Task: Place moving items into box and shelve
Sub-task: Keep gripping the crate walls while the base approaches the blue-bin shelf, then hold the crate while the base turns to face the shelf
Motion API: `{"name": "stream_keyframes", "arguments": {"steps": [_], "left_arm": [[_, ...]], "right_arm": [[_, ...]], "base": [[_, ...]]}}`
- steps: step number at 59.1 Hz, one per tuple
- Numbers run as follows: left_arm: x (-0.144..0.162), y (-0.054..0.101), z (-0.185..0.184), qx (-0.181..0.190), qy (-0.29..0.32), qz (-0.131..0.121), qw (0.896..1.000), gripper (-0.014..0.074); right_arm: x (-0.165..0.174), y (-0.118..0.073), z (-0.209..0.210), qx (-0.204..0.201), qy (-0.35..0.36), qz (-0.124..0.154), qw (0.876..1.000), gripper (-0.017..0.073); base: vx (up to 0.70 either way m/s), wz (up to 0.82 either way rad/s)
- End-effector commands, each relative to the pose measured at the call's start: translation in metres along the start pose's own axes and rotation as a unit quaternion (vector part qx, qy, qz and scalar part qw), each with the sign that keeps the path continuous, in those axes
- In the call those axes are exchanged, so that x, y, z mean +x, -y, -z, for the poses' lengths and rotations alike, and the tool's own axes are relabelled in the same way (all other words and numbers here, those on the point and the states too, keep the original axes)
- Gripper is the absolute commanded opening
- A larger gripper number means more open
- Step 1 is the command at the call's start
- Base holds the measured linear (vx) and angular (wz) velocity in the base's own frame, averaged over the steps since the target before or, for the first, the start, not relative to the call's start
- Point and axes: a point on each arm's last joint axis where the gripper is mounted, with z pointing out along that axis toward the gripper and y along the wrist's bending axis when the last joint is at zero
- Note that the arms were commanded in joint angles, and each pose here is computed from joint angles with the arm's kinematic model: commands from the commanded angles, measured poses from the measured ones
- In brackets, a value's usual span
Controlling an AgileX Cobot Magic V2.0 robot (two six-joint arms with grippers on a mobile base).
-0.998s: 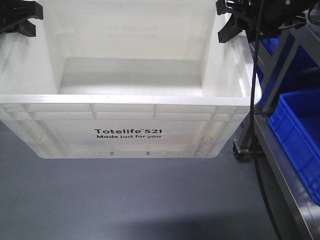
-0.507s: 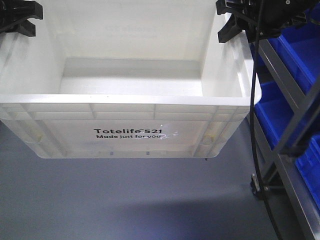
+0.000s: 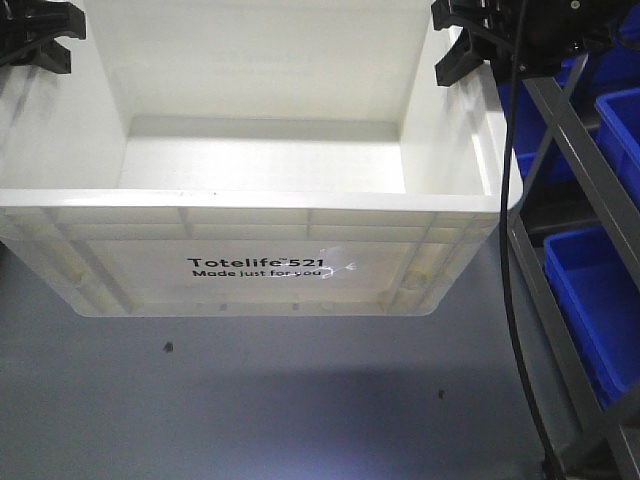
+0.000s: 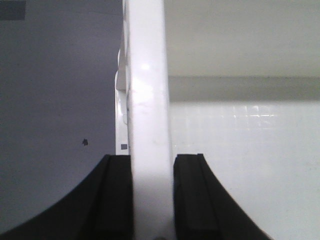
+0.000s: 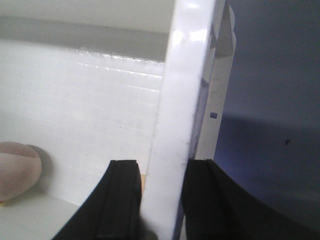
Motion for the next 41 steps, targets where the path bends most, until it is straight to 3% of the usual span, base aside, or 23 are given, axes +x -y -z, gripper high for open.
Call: {"name": "stream_keyframes", "arguments": {"steps": [1, 41], "left_arm": [[-0.0194, 0.0227, 0.0316, 0.088, 0.105, 0.041, 0.990, -0.0016], [-0.0194, 0.0227, 0.0316, 0.088, 0.105, 0.041, 0.990, -0.0015]], "right_arm": [[-0.0096, -0.0385, 0.0371, -0.126, 0.093, -0.010, 0.988, -0.0011], [-0.0090, -0.0386, 0.0370, -0.127, 0.090, -0.010, 0.988, -0.0011]], "base": [[0.43, 0.03], [0.43, 0.03]]}}
